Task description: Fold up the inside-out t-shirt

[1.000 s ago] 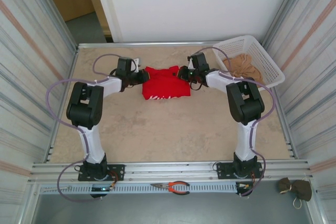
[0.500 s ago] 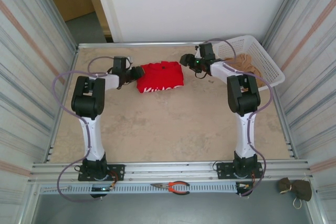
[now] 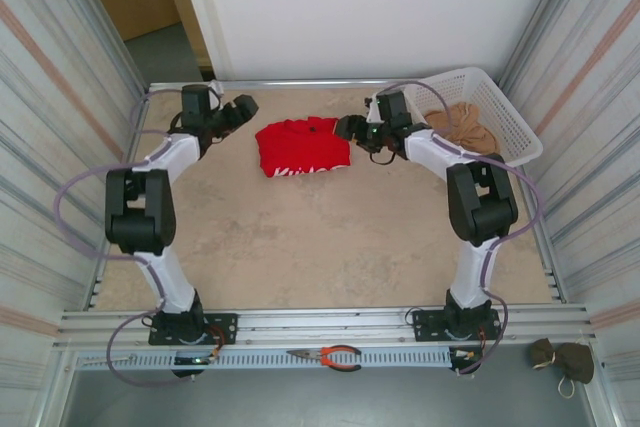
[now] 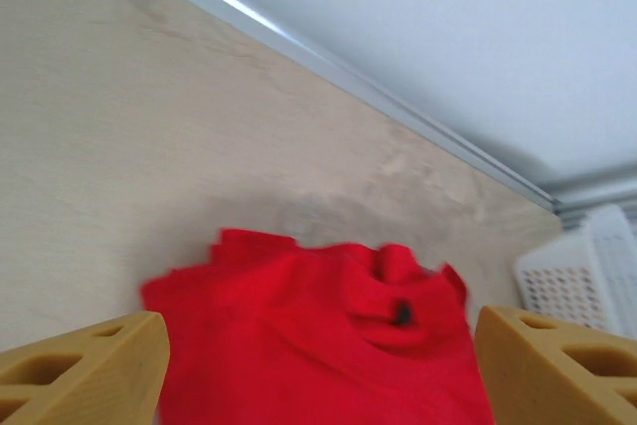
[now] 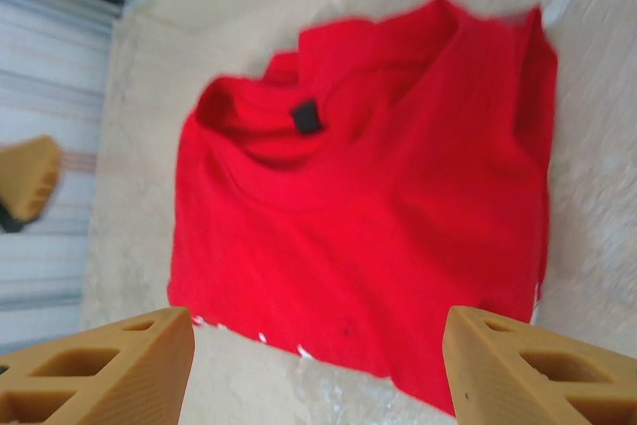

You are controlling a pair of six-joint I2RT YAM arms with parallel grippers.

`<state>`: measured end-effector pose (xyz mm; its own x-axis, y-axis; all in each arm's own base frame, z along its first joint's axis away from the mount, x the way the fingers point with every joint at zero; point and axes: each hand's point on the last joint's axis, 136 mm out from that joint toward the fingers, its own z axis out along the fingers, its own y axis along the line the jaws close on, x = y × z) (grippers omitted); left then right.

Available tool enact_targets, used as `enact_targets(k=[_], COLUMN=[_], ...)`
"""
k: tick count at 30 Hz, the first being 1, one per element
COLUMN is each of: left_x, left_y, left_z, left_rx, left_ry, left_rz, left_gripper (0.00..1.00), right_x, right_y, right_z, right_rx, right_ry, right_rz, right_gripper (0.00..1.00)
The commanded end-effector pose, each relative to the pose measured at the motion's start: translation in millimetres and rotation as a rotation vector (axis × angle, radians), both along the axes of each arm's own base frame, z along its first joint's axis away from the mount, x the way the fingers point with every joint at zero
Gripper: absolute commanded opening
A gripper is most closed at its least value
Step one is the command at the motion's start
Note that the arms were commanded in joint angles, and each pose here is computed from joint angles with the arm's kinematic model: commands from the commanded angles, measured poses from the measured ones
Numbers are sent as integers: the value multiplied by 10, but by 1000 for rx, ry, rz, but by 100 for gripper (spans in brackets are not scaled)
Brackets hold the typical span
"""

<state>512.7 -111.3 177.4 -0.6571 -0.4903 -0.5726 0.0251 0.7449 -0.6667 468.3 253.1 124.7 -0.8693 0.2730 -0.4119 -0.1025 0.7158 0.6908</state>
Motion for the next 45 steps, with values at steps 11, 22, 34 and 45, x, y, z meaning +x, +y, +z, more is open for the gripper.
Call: enact_targets(k=[11, 22, 34, 45], left_x=[-999, -672, -1985, -2111], left_y=[-425, -633, -517, -2], left_z=[-1065, -1064, -1324, -397], left_rx=[60, -15, -87, 144], left_ry=[277, 186, 432, 214], left_rz=[-60, -150, -100, -35], left_gripper=[74, 0, 0, 77], right_x=[-162, -136, -1502, -1553], right_y=[78, 91, -36, -738], right_z=[-737, -751, -922, -98], right_rx=[-68, -7, -102, -234], right_ry=[172, 215, 363, 204], right_rz=[36, 31, 73, -8], right_gripper=[64, 0, 0, 65])
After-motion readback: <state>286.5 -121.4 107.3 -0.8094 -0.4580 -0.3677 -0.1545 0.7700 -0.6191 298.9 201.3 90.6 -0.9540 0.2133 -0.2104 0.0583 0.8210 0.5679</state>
